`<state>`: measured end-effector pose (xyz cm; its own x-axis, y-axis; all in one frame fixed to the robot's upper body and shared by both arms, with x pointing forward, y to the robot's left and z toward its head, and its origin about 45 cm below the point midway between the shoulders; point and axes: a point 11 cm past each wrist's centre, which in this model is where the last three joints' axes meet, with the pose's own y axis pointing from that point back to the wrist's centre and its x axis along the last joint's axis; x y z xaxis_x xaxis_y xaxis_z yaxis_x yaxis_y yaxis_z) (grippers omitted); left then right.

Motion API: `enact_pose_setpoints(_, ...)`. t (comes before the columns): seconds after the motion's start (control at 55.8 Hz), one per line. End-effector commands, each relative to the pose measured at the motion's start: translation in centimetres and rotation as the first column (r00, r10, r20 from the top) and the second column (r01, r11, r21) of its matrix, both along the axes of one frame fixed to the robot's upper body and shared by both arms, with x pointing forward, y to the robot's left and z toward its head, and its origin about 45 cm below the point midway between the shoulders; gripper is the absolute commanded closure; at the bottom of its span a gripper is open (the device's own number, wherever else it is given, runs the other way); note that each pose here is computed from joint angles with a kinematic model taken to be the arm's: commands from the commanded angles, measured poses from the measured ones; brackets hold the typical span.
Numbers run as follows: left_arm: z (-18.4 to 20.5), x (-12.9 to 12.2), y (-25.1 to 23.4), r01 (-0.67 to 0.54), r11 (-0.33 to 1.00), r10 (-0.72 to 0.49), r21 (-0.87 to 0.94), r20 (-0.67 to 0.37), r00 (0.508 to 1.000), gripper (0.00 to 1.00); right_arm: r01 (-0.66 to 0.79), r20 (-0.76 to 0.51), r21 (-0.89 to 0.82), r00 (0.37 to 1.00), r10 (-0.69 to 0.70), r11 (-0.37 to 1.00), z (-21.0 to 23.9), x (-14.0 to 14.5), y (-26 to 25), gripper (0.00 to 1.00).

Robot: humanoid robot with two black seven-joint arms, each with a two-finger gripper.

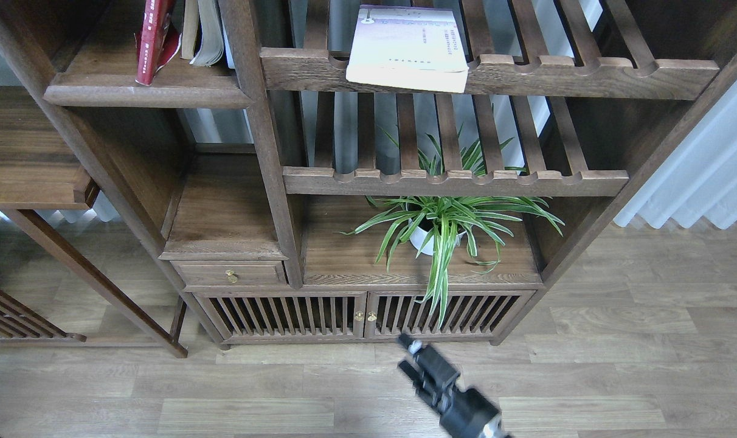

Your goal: Organize books on shelf

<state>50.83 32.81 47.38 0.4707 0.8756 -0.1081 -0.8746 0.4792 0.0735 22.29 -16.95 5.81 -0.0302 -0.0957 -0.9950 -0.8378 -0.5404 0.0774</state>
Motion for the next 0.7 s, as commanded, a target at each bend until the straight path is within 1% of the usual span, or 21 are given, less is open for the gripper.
enact_pose_setpoints(0.0,-2.0,0.4,-0.2,-0.005,1.000,0.004,-0.006,-0.046,0.999,0.98,0.002,0.102,0.023,0.995,-0.004,1.000,3.0,2.8,0.4,0.00)
enact_pose_setpoints(0.036,-2.6,0.6,-0.8,0.004,1.000,-0.005,-0.012,-0.059,0.998,0.98,-0.013,0.145,0.029,0.989,0.008,0.999,4.3,3.7,0.9,0.00)
enact_pose_setpoints(0.108,-3.0,0.6,-0.9,0.006,1.000,-0.007,-0.014,-0.066,0.998,0.98,-0.030,0.200,0.040,0.980,0.021,0.999,6.1,4.8,1.4,0.00)
enact_pose_setpoints(0.161,-3.1,0.6,-0.9,0.006,1.000,-0.007,-0.013,-0.068,0.998,0.98,-0.054,0.267,0.048,0.963,0.039,0.997,8.3,6.2,2.1,0.00)
enact_pose_setpoints(0.287,-3.0,0.6,-1.3,0.017,1.000,-0.018,-0.015,-0.064,0.998,0.93,-0.086,0.369,0.054,0.927,0.060,0.995,11.9,8.5,3.1,0.00)
enact_pose_setpoints(0.341,-2.8,0.5,-1.5,0.024,1.000,-0.025,-0.015,-0.058,0.998,0.86,-0.091,0.399,0.055,0.915,0.061,0.994,13.0,9.3,3.3,0.00)
enact_pose_setpoints(0.358,-2.8,0.5,-1.7,0.029,0.999,-0.030,-0.016,-0.055,0.998,0.82,-0.094,0.412,0.054,0.909,0.063,0.994,13.4,9.6,3.4,0.00)
enact_pose_setpoints(0.394,-2.7,0.4,-1.8,0.034,0.999,-0.035,-0.017,-0.052,0.998,0.78,-0.094,0.421,0.055,0.905,0.062,0.994,13.8,9.8,3.5,0.00)
enact_pose_setpoints(0.43,-2.7,0.3,-1.7,0.032,0.999,-0.033,-0.018,-0.051,0.998,0.76,-0.096,0.426,0.055,0.902,0.063,0.994,14.0,9.9,3.5,0.00)
enact_pose_setpoints(0.538,-2.9,0.0,-1.7,0.043,0.999,-0.044,-0.018,-0.045,0.998,0.57,-0.104,0.448,0.054,0.892,0.069,0.993,14.8,10.3,3.8,0.00)
enact_pose_setpoints(0.627,-3.7,-0.7,-1.6,0.055,0.998,-0.055,-0.009,-0.045,0.997,0.55,-0.107,0.450,0.054,0.890,0.071,0.993,14.9,10.3,3.8,0.00)
enact_pose_setpoints(0.645,-4.5,-1.2,-1.2,0.057,0.998,-0.057,-0.004,-0.051,0.997,0.48,-0.108,0.452,0.052,0.889,0.073,0.993,15.0,10.3,3.9,0.00)
enact_pose_setpoints(0.681,-4.7,-1.4,-1.2,0.061,0.998,-0.061,-0.003,-0.050,0.997,0.45,-0.107,0.454,0.053,0.888,0.072,0.993,15.1,10.4,3.9,0.00)
